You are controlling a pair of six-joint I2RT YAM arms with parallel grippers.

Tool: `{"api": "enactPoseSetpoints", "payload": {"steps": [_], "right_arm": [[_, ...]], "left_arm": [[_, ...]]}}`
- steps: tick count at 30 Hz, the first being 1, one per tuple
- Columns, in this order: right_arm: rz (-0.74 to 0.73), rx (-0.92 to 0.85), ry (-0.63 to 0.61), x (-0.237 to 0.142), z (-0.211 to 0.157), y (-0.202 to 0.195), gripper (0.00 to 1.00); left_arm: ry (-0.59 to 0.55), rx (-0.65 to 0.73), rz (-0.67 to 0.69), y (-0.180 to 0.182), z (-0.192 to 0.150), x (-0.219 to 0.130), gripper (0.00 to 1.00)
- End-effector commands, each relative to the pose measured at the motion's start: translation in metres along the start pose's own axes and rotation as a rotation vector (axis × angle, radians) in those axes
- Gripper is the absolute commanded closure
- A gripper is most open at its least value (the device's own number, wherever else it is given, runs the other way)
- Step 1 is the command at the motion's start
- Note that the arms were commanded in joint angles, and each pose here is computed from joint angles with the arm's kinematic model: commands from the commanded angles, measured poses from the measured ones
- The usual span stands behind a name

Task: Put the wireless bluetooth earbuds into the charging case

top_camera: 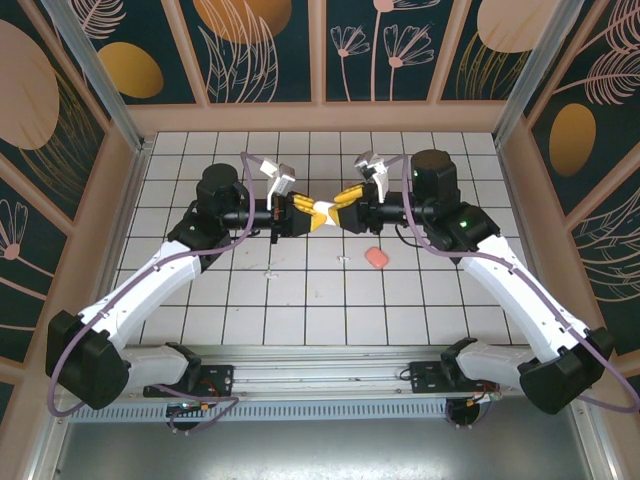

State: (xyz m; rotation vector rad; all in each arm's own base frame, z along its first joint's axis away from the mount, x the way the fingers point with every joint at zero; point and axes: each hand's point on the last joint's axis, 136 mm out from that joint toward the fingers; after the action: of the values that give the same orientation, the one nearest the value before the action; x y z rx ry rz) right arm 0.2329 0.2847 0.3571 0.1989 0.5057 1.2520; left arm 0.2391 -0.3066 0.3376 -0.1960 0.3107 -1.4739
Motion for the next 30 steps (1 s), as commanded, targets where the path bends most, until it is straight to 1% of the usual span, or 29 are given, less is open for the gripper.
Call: {"api": "enactPoseSetpoints", "payload": {"steps": [1,5,9,11,15,20,23,26,28,30], "right_arm": [[-0.104,0.016,-0.045,0.005,0.015,-0.021,0.55],[-0.225,0.087,0.009,0.015,0.004,-0.054,0.54],[-0.264,0.128,0.033,0.022,-0.002,-0.068,0.51],[-0.28,0.144,0.034,0.024,-0.003,-0.074,0.51],[-0.34,0.178,0.024,0.025,-0.004,-0.088,0.5],[-0.367,0.213,-0.006,0.022,-0.001,-0.092,0.5],[-0.39,0.244,-0.048,0.013,0.007,-0.092,0.48],[-0.41,0.289,-0.062,0.007,0.007,-0.092,0.48],[-0.477,0.328,-0.071,-0.004,0.004,-0.108,0.48],[-0.538,0.356,-0.06,-0.008,-0.007,-0.119,0.48]], "left_arm": [[-0.004,0.079,0.046,0.0,-0.001,-0.004,1.0],[0.004,0.103,0.054,-0.001,-0.004,-0.006,1.0],[0.001,0.133,0.063,-0.003,-0.004,-0.008,1.0],[0.01,0.131,0.077,0.0,-0.013,-0.009,1.0],[0.005,0.139,0.11,0.003,-0.018,-0.012,1.0],[0.004,0.124,0.194,0.016,-0.026,-0.017,1.0],[0.009,0.1,0.27,0.027,-0.036,-0.022,1.0],[0.009,0.079,0.344,0.038,-0.047,-0.029,1.0],[0.008,0.06,0.396,0.044,-0.056,-0.034,1.0],[0.007,0.049,0.432,0.048,-0.064,-0.04,1.0]]}}
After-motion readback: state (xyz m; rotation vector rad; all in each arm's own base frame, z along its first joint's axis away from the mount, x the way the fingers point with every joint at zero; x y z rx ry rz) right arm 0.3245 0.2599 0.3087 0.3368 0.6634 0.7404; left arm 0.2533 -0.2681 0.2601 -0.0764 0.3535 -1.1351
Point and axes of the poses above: each hand's point on the last joint's axis, 136 mm out from that joint toward the fingers, its own x axis out along the fingers, its own y axis along the line the jaws close on, z = x × y, and after that the axes turned 5 degrees about x, right-handed
